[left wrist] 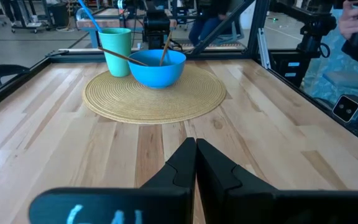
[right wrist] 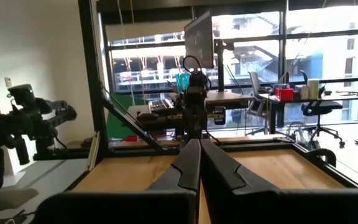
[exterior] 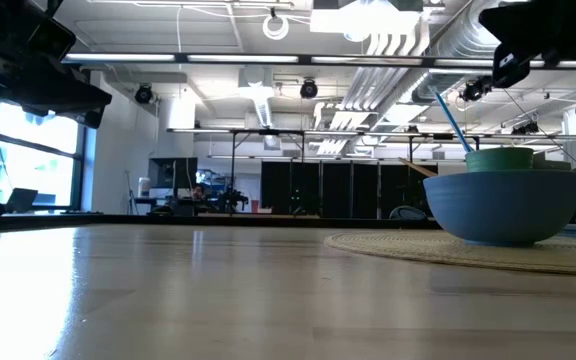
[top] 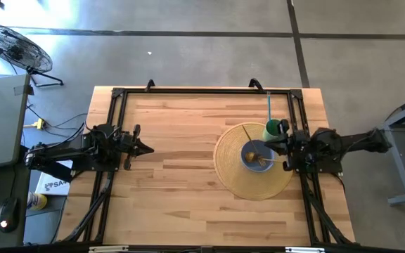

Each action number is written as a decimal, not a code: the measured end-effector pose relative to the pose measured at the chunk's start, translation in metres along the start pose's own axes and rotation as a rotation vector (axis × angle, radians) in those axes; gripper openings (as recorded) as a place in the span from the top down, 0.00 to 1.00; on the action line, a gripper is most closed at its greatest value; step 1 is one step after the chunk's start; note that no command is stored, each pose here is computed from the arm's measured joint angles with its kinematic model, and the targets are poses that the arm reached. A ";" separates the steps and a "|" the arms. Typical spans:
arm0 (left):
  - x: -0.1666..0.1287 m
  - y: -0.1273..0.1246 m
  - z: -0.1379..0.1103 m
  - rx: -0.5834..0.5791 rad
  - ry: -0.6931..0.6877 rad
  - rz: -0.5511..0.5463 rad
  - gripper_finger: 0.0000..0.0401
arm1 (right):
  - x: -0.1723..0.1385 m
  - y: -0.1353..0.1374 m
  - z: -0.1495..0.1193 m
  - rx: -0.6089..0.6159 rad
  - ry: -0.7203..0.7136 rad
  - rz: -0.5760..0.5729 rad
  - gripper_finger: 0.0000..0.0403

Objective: Pick & Place Utensil
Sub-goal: Return to Home Position

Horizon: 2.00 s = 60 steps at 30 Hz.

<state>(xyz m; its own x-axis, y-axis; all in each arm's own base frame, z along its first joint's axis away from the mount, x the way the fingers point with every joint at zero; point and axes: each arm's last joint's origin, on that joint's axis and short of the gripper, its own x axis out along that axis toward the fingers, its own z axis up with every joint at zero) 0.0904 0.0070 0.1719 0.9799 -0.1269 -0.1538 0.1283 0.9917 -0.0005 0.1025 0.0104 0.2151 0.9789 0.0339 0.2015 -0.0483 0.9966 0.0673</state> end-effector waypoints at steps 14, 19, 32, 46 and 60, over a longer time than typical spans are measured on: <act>0.000 0.000 0.000 0.000 0.000 0.000 0.98 | -0.011 0.000 0.000 0.003 -0.006 0.042 1.00; 0.000 0.000 0.000 0.000 0.000 0.000 0.98 | -0.010 0.000 -0.010 0.031 -0.031 0.058 1.00; 0.000 0.001 0.000 0.000 0.004 0.021 0.98 | -0.012 0.001 -0.017 -0.025 -0.044 0.101 1.00; 0.000 0.001 0.000 -0.001 0.005 0.024 0.98 | -0.013 -0.001 -0.036 -0.007 0.091 0.058 0.99; 0.000 0.001 0.000 0.000 0.002 0.021 0.98 | -0.012 -0.005 -0.046 0.021 0.191 -0.073 0.99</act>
<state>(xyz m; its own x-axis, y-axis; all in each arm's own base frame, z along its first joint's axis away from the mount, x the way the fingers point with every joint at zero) 0.0905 0.0076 0.1718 0.9820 -0.1064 -0.1563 0.1081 0.9941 0.0024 0.0997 0.0082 0.1674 0.9997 -0.0225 0.0061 0.0218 0.9951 0.0962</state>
